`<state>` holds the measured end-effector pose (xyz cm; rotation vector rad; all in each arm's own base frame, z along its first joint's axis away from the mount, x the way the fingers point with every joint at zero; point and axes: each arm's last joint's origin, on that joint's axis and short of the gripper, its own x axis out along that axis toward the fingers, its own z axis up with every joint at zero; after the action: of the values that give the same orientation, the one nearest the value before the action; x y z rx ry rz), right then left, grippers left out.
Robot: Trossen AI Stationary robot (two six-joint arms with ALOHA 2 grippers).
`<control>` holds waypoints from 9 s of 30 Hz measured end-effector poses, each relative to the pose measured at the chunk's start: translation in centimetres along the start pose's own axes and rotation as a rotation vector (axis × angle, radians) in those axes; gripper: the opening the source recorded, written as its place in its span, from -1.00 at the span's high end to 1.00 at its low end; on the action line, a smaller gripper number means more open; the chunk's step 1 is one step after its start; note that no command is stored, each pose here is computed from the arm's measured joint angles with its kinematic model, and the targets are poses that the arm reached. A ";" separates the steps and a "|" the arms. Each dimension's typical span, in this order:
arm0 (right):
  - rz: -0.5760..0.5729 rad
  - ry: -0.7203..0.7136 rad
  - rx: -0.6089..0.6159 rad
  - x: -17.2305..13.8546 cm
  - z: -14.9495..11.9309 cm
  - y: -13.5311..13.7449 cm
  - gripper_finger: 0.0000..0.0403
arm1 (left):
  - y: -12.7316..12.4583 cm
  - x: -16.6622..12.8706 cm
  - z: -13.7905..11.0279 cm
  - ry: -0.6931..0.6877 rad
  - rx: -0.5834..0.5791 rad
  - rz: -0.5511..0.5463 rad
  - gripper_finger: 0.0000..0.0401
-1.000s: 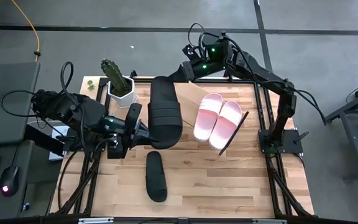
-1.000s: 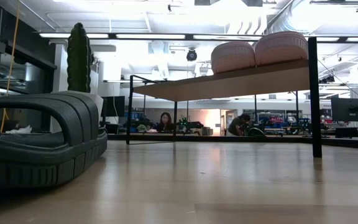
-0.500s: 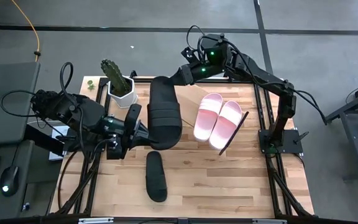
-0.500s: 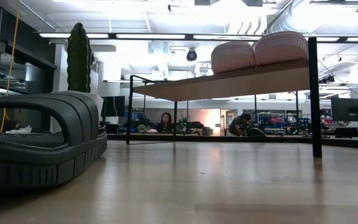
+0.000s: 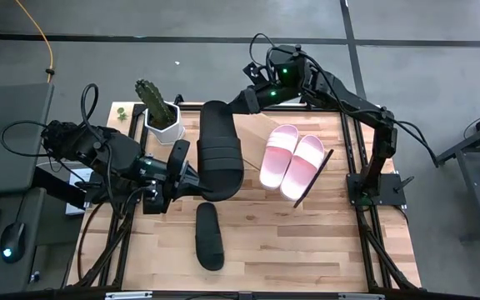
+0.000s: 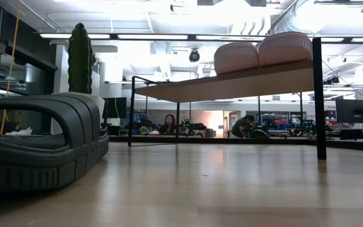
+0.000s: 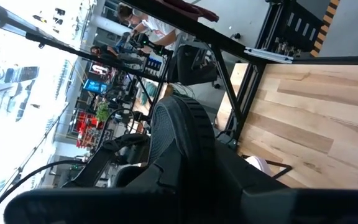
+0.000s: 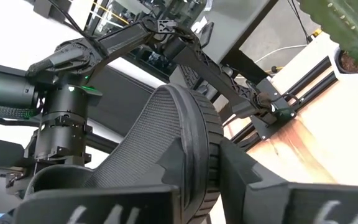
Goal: Pick and place slides into the shelf
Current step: Put the right black slipper on the shelf
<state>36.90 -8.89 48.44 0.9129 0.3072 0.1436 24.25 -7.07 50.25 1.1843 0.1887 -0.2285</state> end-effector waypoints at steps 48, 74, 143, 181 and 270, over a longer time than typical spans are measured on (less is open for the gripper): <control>-0.039 -0.009 -0.041 -1.5 1.6 -1.9 0.85 | 0.0 0.0 -0.1 0.010 -0.190 0.007 0.64; -0.083 -0.041 -0.076 -2.6 2.7 -3.2 0.85 | 0.1 -0.1 0.0 0.017 -0.545 0.020 0.30; -0.587 -0.301 -0.076 -15.4 -2.7 4.1 0.85 | -0.3 0.0 -0.2 0.038 -0.701 -0.012 0.14; -0.439 -0.523 -0.145 -25.2 -0.9 4.8 0.88 | -0.4 3.1 0.4 0.024 -0.729 0.036 0.14; -0.431 -0.437 -0.132 -29.4 -6.6 7.4 0.86 | -0.5 3.0 0.1 0.095 -0.779 0.074 0.14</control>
<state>7.01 -6.81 56.43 0.7069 0.0799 -0.4255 27.01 -7.57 49.00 0.4257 0.2837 -0.0209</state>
